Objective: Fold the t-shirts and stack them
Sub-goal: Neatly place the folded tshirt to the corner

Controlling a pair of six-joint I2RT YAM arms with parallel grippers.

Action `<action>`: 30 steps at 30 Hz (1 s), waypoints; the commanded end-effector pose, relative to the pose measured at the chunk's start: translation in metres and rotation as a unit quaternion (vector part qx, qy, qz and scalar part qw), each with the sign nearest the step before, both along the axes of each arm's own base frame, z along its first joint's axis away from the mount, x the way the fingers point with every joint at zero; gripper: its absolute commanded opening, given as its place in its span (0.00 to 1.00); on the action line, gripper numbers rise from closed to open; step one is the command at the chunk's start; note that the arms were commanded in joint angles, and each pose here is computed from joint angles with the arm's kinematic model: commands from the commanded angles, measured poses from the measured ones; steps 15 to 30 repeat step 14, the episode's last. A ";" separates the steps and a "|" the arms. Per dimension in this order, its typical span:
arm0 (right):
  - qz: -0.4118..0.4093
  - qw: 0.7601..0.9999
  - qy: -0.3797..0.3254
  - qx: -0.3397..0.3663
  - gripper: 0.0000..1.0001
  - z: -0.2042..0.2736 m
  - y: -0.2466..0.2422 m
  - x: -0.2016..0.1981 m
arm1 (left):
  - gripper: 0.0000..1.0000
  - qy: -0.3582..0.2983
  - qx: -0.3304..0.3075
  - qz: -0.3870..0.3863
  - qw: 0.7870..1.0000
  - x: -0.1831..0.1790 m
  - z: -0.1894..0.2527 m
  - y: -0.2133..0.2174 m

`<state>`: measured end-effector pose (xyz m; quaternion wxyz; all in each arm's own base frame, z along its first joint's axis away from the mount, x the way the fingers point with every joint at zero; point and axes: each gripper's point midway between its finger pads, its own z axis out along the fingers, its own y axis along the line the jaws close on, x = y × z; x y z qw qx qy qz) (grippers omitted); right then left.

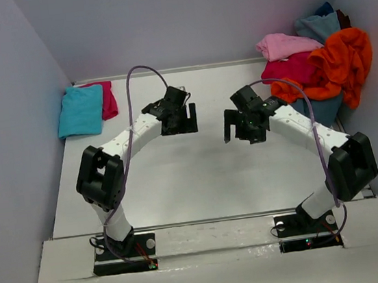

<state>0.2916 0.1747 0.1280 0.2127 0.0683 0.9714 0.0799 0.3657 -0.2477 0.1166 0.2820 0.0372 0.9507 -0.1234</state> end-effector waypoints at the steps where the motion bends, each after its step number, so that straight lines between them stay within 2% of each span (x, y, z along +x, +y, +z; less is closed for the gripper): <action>1: -0.004 0.998 -0.050 0.027 1.00 0.016 0.007 0.008 | 0.87 -0.033 -0.016 -0.009 0.999 -0.011 0.027 -0.014; 8: 0.007 0.998 -0.059 0.028 1.00 0.022 0.010 0.014 | 0.88 -0.020 0.002 -0.017 1.000 -0.017 0.023 -0.013; 14: 0.007 0.996 -0.078 0.041 1.00 0.043 0.023 0.034 | 0.88 -0.016 -0.001 -0.046 0.999 -0.023 0.023 -0.016; 30: 0.007 0.996 -0.078 0.041 1.00 0.043 0.023 0.034 | 0.88 -0.016 -0.001 -0.046 0.999 -0.023 0.023 -0.016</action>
